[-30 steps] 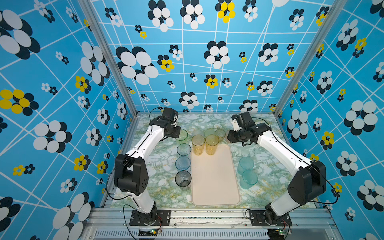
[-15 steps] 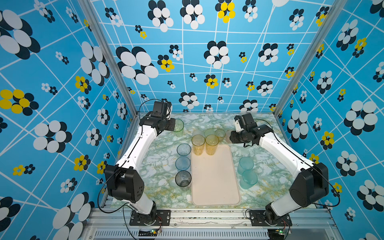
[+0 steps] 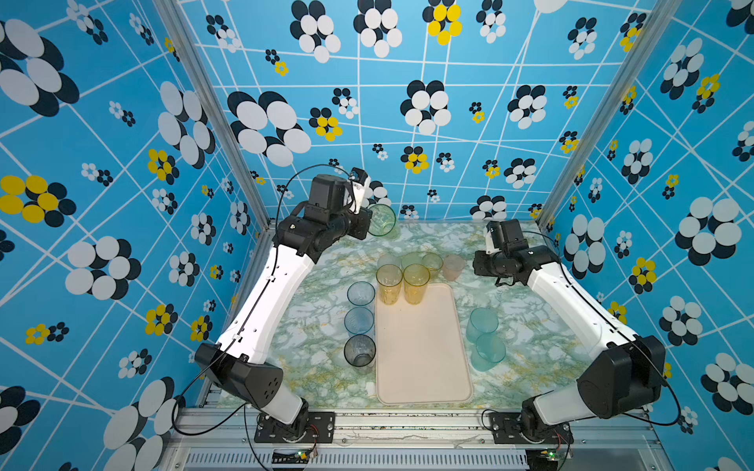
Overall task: Place the glasses into the tray
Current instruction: Place the glass on the tray.
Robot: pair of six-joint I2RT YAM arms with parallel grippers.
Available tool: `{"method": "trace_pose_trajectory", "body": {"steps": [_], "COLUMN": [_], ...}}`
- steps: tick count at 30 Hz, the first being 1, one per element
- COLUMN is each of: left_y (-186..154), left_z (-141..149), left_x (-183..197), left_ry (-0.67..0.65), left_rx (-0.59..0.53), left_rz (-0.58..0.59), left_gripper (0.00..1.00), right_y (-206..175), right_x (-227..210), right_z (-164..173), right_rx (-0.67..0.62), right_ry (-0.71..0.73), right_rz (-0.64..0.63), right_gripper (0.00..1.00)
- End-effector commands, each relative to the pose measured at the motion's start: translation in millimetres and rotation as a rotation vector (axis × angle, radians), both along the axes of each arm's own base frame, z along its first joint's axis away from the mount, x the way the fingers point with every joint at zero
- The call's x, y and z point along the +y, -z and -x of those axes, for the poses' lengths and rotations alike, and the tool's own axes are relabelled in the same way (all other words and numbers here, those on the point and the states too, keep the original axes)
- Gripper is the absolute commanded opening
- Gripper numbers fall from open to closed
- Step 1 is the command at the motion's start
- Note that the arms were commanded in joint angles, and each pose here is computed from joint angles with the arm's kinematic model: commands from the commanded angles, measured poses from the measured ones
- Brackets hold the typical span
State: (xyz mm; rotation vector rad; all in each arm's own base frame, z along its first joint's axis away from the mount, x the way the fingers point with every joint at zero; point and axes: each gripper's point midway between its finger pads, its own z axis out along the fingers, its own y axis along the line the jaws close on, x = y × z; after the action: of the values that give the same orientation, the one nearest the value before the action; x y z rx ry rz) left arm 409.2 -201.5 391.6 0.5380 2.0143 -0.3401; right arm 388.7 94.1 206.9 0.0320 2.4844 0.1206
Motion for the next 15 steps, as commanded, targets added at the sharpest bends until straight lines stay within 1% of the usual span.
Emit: {"method": "trace_pose_trajectory", "body": {"steps": [1, 6, 9, 11, 15], "left_y": [-5.1, 10.4, 27.3, 39.0, 65.5], "left_z": [2.3, 9.0, 12.2, 13.8, 15.0], "left_x": [-44.9, -104.8, -132.4, -145.9, -161.7], "left_ry": [0.138, 0.288, 0.349, 0.376, 0.406], "left_rx": [-0.009, 0.045, 0.085, 0.107, 0.163], "left_rz": [0.006, -0.039, -0.095, -0.133, -0.188], "left_gripper": [0.0, 0.0, 0.0, 0.0, 0.0], "right_y": [-2.9, -2.2, -4.3, -3.7, -2.8], "right_x": [-13.9, -19.1, -22.9, -25.2, -29.4], "right_z": [3.3, 4.5, 5.9, 7.1, 8.9], "right_rx": [-0.006, 0.002, 0.004, 0.008, 0.014], "right_ry": [0.052, 0.064, 0.07, 0.073, 0.081], "right_rz": [0.005, 0.004, 0.008, 0.008, 0.0], "right_gripper": [0.39, 0.39, 0.39, 0.39, 0.39]}}
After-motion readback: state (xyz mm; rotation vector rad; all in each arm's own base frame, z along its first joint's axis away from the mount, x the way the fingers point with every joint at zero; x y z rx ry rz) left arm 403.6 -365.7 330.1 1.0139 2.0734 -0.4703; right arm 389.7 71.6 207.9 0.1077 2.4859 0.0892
